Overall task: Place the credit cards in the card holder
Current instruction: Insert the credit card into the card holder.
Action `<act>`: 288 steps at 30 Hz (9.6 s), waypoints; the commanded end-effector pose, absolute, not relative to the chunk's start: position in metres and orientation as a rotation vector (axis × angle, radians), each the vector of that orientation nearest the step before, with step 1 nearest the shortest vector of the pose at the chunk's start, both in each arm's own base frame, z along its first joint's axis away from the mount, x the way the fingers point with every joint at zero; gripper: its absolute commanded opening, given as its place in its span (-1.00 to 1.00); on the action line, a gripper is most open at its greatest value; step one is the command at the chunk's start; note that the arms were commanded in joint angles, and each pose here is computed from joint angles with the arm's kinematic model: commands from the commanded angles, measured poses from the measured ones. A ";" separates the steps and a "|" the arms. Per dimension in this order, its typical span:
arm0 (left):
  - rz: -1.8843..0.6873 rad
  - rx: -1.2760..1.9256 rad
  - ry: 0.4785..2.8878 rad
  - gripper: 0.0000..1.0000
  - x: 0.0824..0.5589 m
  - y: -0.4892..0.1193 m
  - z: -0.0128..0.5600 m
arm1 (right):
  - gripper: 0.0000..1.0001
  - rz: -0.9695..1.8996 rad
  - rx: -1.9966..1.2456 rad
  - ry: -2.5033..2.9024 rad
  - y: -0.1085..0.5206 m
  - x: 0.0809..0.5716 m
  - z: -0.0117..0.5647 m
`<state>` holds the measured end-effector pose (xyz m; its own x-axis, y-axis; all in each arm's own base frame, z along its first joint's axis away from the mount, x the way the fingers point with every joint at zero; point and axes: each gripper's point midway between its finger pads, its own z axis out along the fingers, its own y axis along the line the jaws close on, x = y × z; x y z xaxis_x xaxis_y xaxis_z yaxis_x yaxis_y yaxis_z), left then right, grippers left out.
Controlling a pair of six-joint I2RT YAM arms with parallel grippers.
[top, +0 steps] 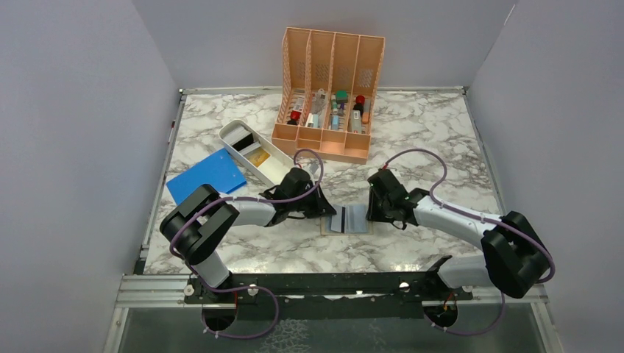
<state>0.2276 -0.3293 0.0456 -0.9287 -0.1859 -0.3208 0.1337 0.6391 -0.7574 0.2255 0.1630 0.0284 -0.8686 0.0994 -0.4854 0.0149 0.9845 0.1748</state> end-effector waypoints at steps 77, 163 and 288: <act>-1.341 -0.188 2.290 -1.00 0.221 -0.338 0.049 | -0.18 0.359 0.137 2.668 0.162 0.193 0.013; -1.257 -0.125 2.309 -0.17 0.210 -0.348 0.046 | -0.16 0.328 0.178 2.623 0.152 0.222 0.030; -0.470 -0.025 1.895 0.05 0.249 -0.134 0.235 | -0.01 0.100 -0.042 2.757 0.262 0.205 0.015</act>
